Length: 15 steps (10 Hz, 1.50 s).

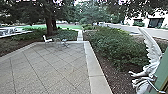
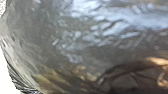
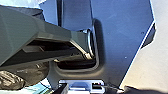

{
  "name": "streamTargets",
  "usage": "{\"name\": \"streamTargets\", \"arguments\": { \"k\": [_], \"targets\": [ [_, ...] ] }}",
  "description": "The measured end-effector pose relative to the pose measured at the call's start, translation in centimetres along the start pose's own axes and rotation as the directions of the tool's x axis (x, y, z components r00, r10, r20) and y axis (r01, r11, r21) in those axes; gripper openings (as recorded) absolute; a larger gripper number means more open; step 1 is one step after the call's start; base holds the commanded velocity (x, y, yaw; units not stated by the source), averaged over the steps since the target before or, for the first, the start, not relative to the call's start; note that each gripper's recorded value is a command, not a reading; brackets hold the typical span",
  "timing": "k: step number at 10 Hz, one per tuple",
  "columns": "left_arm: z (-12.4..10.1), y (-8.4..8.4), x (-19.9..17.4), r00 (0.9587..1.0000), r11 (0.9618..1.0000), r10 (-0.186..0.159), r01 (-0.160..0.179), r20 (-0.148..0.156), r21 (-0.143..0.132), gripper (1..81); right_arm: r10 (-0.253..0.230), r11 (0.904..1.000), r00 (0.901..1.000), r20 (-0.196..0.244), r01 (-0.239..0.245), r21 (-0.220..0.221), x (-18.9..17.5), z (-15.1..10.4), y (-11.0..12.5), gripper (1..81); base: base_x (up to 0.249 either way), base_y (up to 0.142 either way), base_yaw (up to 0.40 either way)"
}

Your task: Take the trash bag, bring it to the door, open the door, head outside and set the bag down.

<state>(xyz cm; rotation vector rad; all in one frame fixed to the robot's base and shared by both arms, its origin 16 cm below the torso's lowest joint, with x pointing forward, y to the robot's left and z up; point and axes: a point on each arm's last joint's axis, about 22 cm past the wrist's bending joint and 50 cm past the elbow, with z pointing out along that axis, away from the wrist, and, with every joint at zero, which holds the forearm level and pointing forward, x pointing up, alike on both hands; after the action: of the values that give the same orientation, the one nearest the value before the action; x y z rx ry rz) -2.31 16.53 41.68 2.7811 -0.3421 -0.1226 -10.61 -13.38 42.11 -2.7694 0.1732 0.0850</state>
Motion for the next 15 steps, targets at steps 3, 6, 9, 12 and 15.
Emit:
{"name": "streamTargets", "arguments": {
  "k": [3, 6, 9, 12, 15],
  "targets": [
    [-0.1, -0.1, 1.0, 0.9999, 1.0, 0.003, -0.003, -0.012, 0.002, 1.0, -0.002, 1.0, 1.0, -0.005, 0.002, -0.001, 0.5, 0.0, 0.0, 81.1, 0.0, 0.0, 0.0],
    [0.0, -0.1, 0.0, 0.9999, 0.9999, -0.011, 0.011, -0.008, 0.002, 1.0, -0.013, 0.9999, 0.9999, 0.003, 0.013, 0.0, 0.3, 0.0, 0.0, 81.1, 0.0, 0.0, 0.0],
    [-0.2, -0.7, -1.3, 0.9936, 0.9946, -0.103, 0.104, -0.045, 0.006, 1.0, -0.103, 0.9947, 0.9938, 0.042, 0.103, -0.004, 1.6, -0.2, 0.2, 81.1, 0.0, 0.0, 0.0],
    [-0.1, -0.6, -2.8, 0.9758, 0.9792, -0.202, 0.203, -0.083, -0.002, 1.0, -0.199, 0.9797, 0.9766, 0.081, 0.2, -0.007, 2.8, -0.3, 0.4, 81.1, 0.0, 0.0, 0.0],
    [-0.2, -0.6, -3.8, 0.9581, 0.9632, -0.268, 0.268, -0.1, -0.016, 1.0, -0.262, 0.9642, 0.9589, 0.108, 0.265, -0.01, 4.0, -0.4, 0.7, 81.1, 0.0, 0.0, 0.0]
  ]
}}
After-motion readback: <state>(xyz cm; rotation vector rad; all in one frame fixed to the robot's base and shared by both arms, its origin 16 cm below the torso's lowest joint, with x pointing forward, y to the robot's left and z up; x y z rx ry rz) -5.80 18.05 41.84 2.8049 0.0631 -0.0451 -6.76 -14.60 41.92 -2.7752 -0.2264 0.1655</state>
